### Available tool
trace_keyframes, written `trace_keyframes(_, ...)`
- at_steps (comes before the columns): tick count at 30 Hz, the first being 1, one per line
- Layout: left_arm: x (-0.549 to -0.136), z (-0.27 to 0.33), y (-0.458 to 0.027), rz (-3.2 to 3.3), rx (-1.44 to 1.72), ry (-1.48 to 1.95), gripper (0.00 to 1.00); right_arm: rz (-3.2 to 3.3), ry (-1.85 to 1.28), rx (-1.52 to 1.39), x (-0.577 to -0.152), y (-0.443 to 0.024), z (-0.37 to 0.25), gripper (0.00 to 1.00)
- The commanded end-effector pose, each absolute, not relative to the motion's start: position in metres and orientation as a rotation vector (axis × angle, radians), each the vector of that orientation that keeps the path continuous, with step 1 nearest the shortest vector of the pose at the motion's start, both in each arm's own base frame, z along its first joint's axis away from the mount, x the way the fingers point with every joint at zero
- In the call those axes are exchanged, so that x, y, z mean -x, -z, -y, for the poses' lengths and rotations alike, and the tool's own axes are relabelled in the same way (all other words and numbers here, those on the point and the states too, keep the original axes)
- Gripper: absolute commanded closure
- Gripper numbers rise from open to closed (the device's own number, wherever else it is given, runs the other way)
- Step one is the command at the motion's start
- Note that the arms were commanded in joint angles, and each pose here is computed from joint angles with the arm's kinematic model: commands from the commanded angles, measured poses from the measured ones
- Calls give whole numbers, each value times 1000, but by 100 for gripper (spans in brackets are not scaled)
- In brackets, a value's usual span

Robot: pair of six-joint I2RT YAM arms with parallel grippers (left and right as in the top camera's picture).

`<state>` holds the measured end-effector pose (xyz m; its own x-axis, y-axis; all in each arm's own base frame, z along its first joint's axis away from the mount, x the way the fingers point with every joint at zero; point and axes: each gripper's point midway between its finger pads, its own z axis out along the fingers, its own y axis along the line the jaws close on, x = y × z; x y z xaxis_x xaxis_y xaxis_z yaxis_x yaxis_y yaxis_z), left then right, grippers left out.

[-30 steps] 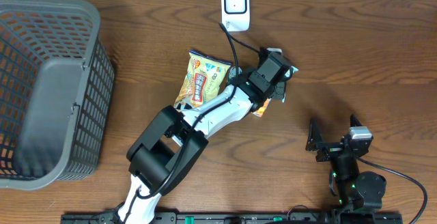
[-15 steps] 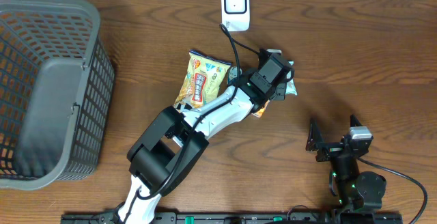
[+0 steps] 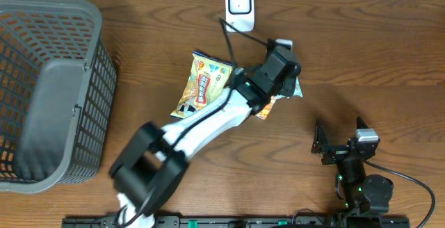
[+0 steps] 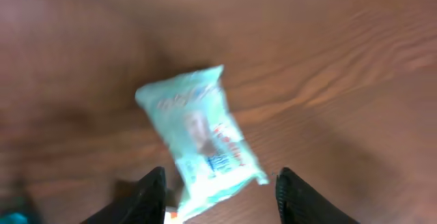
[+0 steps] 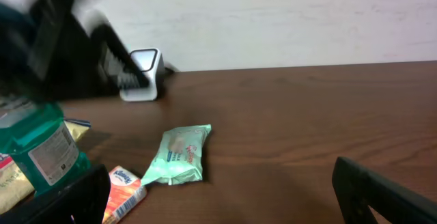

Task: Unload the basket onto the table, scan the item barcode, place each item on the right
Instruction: 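Retract the left gripper back toward its rest pose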

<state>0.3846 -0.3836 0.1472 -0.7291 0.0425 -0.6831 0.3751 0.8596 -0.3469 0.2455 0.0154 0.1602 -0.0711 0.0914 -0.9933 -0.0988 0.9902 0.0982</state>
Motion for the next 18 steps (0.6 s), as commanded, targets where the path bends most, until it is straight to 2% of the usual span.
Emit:
trace_keyframes(1,-380,379,-220,-2155,-423,621,44,-1639,-146,9,-246,-159,-14,1)
trace_keyframes(6,-372,353,-290,-1972,-522,504,38,-1639,-146,9,-246,-159,-14,1)
trace_keyframes(9,-373,323,-331,-1858,-517,344,32,-1639,-146,9,-246,-159,-14,1)
trace_keyframes(18,-361,222,-444,-1568,-434,-193,24,-1639,-146,9,-246,-159,-14,1)
